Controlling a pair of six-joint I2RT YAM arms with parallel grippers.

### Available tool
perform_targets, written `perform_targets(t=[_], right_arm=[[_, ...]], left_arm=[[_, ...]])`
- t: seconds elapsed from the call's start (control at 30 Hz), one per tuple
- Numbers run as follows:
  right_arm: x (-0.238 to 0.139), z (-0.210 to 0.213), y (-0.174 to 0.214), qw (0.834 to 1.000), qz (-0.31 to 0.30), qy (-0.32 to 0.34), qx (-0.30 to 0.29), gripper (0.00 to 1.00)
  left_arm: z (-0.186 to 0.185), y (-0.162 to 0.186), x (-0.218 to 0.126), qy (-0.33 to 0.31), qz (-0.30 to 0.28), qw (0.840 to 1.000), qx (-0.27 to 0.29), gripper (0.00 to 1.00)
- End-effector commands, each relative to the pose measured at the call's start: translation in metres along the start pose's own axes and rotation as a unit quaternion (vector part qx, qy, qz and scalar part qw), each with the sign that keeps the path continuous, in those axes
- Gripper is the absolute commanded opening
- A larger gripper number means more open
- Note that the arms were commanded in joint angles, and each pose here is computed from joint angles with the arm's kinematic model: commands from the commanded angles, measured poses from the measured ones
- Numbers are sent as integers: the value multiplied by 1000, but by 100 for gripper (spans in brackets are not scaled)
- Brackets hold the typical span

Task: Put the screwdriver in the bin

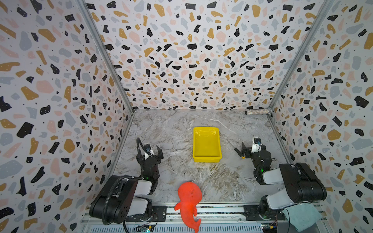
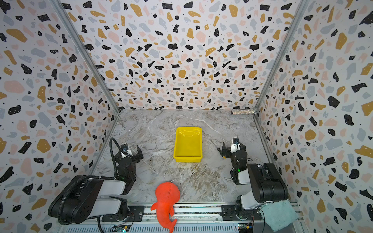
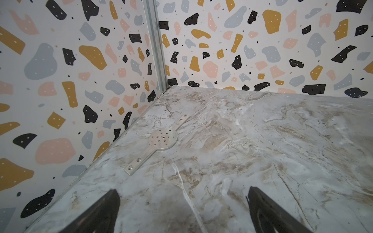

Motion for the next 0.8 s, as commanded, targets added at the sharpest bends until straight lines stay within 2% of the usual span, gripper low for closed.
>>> perform_targets(t=[0.0,0.3,0.4,0.47,0.5,0.57,0.63,0.7,0.73,0.77], right_arm=[[2,-2,-10,1000,-13,0,-1,99],[0,-2,-10,1000,-17,-4,1,99],[-17,-10,-22,998,-48,27,6,99],[-30,-15,-35,997,-55,61,8,99],[-32,-15,-41,996,-46,74,8,99],[-36,-7,-54,997,-2,76,3,99],[-46,1,-65,997,44,60,20,99],[-59,7,-70,994,74,45,70,99],[-68,7,-58,986,113,44,113,99],[-81,6,-34,971,168,61,162,99]], left_arm=[[-2,-20,1,5,-33,999,-26,100],[-2,-20,0,7,-34,999,-26,100],[-21,-29,-4,66,-40,997,-2,100],[-36,-36,2,92,9,995,32,100],[-36,-43,4,85,32,995,34,100],[-35,-57,3,73,71,995,2,100],[-47,-60,-9,118,96,988,-20,100],[-53,-52,-27,144,116,982,-29,100],[-47,-46,-35,131,127,982,-48,100],[-41,-38,-42,118,139,980,-82,100]])
Point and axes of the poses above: each gripper's point midway between its finger pads, its own x axis out along the fingers, its own z axis along the line the jaws close on, y = z × x, the point moved 1 cm from there along -x, back along the fingers, and after that the axes turned 3 degrees about -x, right-handed, at the moved point
